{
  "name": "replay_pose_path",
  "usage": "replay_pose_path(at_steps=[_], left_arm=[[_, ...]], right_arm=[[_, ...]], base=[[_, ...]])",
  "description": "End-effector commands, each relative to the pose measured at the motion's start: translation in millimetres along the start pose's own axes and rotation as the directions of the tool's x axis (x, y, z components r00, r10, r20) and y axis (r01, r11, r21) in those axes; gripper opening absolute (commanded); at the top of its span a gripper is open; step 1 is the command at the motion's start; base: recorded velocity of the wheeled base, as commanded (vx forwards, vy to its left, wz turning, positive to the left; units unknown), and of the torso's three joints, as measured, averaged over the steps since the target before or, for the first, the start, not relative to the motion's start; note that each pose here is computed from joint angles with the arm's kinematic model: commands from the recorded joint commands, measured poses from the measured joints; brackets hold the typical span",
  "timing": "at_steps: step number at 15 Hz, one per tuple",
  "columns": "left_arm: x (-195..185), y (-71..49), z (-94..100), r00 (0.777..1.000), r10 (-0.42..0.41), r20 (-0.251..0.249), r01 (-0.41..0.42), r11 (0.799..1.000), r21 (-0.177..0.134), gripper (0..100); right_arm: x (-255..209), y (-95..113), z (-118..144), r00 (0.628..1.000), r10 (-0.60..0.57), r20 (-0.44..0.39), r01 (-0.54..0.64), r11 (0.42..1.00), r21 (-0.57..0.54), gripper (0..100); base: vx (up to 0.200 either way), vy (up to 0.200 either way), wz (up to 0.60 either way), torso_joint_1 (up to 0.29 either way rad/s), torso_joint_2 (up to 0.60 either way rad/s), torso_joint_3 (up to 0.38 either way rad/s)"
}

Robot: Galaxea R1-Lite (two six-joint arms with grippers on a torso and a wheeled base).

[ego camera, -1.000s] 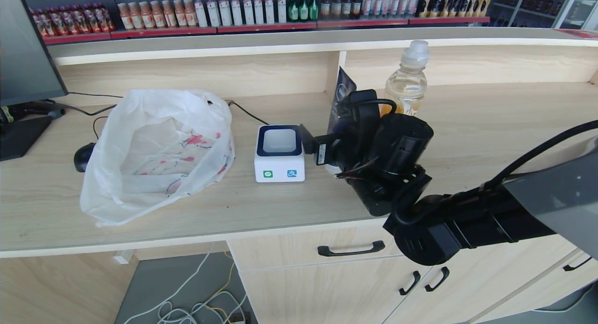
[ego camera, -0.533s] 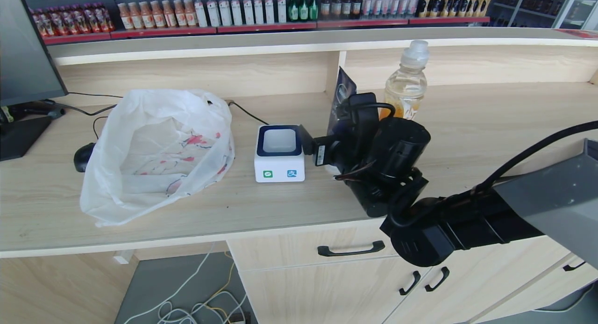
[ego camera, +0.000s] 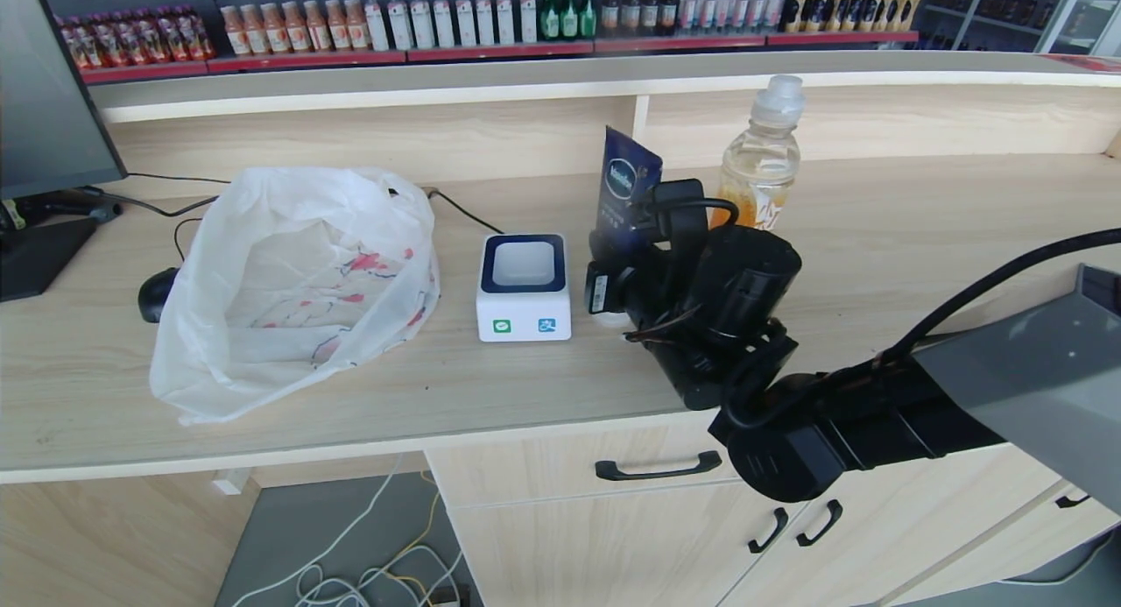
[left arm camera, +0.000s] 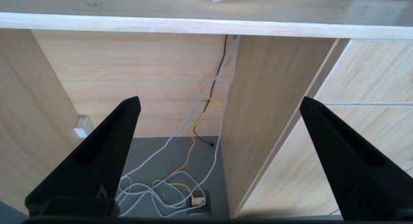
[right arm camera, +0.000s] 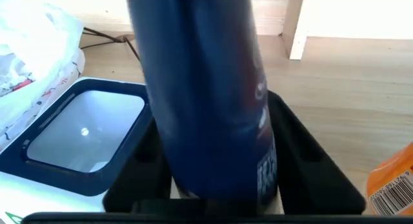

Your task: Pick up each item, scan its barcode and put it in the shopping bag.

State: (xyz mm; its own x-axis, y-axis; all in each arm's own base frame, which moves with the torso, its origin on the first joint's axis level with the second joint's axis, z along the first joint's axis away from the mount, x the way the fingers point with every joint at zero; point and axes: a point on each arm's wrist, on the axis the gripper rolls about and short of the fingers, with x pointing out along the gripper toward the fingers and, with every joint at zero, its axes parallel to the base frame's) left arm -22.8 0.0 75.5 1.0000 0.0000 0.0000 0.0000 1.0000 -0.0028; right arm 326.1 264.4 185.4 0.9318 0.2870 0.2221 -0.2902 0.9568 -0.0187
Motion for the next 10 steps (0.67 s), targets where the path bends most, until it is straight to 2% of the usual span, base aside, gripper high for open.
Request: replay_pose_path(at_steps=[1,10], left_arm=[[0.0,0.0,0.0,1.0,0.0,0.0,0.0,1.0,0.0,100],[0.0,0.0,0.0,1.0,0.0,0.0,0.0,1.0,0.0,100]], right_arm=[[0.0,0.2,0.8,1.0,0.0,0.004,0.0,1.0,0.0,0],[-0.8,-0.8,6.9,0.999,-0.003,0.042,0.002,1.0,0.016,0]], base=[[0.0,0.0,0.0,0.0,0.0,0.0],[0.0,0.0,0.0,0.0,0.0,0.0]])
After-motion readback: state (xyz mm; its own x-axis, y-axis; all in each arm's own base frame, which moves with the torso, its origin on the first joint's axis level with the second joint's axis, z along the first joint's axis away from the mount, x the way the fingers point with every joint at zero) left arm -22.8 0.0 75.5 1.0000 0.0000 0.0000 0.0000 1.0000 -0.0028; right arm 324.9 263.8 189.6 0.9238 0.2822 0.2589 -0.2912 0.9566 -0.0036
